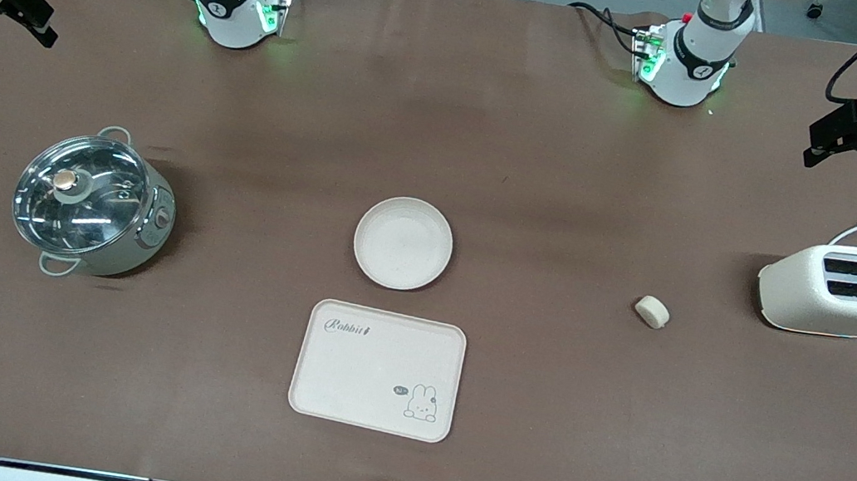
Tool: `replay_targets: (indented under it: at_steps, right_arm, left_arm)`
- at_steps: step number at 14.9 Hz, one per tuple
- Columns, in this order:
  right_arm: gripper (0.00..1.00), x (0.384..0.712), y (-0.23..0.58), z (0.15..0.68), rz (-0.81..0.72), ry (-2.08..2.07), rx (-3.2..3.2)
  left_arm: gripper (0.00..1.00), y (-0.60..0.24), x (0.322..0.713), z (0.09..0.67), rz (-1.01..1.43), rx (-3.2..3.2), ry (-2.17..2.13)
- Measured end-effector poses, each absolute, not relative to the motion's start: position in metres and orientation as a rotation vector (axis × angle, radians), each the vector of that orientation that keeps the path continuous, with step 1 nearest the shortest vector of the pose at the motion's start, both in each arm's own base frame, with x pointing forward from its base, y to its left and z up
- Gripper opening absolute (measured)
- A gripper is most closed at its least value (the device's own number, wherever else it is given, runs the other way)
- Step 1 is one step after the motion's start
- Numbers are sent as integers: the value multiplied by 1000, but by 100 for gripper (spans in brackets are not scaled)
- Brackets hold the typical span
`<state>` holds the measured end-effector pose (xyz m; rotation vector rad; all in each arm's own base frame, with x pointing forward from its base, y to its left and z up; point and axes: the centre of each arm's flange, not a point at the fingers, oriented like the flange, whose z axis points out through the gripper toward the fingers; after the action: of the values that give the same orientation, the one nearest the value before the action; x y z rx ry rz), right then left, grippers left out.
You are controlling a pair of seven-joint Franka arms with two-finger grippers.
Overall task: Place bun in plate and plate on tray
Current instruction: 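Grasp the cream bun with the left gripper while the right gripper approaches the plate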
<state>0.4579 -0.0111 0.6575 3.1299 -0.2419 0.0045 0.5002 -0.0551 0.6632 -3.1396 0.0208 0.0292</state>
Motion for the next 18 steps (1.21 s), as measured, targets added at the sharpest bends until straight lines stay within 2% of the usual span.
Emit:
replay_targets:
  at_steps: [6, 11, 13, 18]
  right_arm:
    - [100, 458, -13, 655, -6, -248, 3130]
    - [100, 462, 7, 636, -42, -205, 3189]
    - [100, 476, 39, 590, -50, -167, 3272]
    - [100, 508, 145, 434, -145, -128, 3302]
  left_arm:
    - [100, -55, 512, 652, 63, -3142, 22]
    - [100, -53, 572, 578, 108, -3162, 7]
    - [100, -53, 593, 536, 118, -3165, -111]
    - [100, -53, 618, 415, 80, -3160, -380]
